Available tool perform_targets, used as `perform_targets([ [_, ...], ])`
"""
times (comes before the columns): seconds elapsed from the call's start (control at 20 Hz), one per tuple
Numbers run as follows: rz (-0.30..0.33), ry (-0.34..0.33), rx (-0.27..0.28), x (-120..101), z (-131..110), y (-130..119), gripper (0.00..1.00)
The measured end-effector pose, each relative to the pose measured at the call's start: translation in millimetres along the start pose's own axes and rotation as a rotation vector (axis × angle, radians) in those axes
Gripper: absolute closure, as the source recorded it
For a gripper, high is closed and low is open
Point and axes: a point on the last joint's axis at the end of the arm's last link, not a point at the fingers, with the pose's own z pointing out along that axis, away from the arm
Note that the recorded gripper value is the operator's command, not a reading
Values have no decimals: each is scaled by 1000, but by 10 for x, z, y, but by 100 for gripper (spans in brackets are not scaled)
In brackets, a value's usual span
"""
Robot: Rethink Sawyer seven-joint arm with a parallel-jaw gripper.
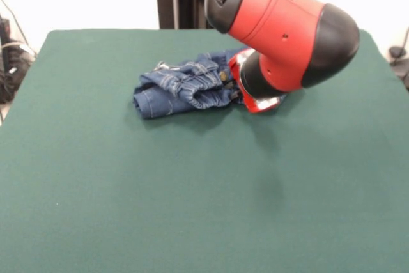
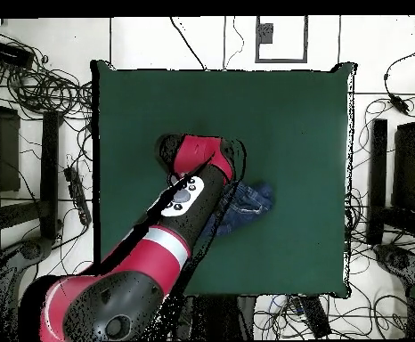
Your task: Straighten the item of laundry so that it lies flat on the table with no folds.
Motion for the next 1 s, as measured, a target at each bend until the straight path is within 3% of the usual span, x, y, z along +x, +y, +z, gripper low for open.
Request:
perform_targets([
  [0.15,10,5,-47,-16,-11,-42,100],
  [0.2,25,12,-90,-39,-20,-94,100],
  [0.45,75,47,-204,-129,-24,-206,100],
  [0.5,100,71,-251,-177,-14,-251,100],
  [0.75,166,153,-370,-292,40,-383,100],
  [1.0,201,201,-440,-347,65,-445,100],
])
